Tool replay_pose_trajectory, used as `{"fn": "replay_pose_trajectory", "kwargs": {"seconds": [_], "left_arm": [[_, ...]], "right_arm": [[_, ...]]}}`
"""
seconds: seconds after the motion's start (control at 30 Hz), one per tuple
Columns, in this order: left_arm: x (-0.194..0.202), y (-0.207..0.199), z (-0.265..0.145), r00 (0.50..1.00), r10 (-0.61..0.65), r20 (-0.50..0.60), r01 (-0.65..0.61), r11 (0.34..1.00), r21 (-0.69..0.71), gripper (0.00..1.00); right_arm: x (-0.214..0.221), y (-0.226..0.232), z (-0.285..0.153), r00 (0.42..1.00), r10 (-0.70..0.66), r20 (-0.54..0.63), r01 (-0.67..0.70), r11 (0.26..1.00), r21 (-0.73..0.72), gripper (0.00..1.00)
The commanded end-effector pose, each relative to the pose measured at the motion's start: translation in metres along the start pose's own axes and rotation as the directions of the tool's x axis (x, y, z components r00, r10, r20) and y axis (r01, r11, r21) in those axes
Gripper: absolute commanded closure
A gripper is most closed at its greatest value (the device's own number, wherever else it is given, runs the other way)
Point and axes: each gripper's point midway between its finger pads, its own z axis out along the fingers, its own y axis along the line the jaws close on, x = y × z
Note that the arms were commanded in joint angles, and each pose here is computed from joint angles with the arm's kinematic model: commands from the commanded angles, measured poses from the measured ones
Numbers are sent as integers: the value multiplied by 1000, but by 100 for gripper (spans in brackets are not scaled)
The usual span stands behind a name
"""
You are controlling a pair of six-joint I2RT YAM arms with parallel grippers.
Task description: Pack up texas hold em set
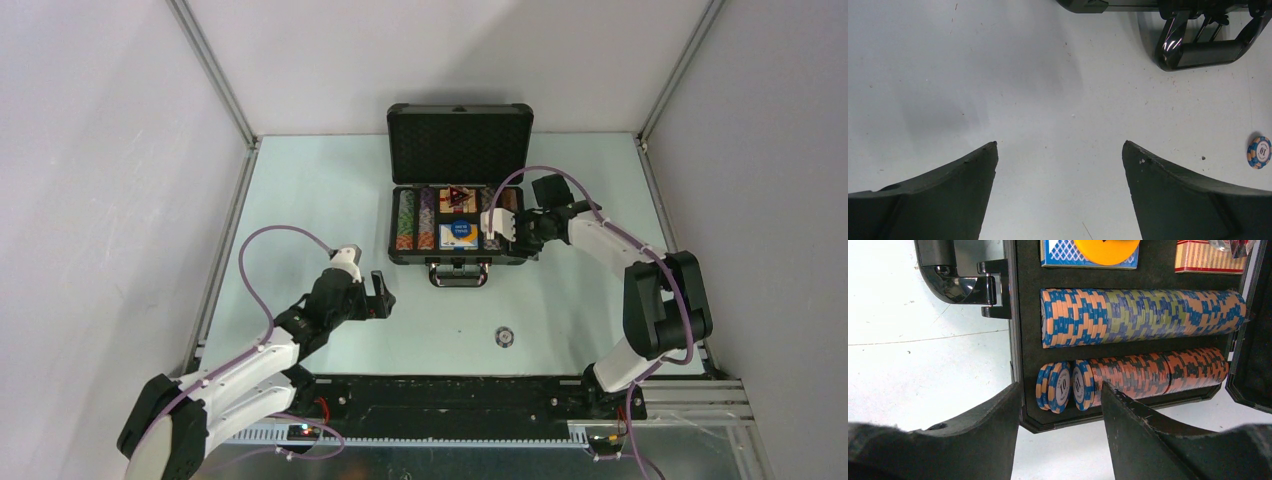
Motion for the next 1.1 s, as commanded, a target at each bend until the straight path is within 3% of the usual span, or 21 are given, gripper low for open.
{"fn": "replay_pose_trajectory", "kwargs": {"seconds": [0.0,1.07], "left_arm": [[-24,-12,-1,998,12,61,-14,999,36,2],[-24,-12,0,998,13,58,-15,999,34,2]], "right_arm": [[1,-14,0,999,-45,-12,46,998,46,38],[-11,-18,-19,998,-67,9,66,996,64,39]]}}
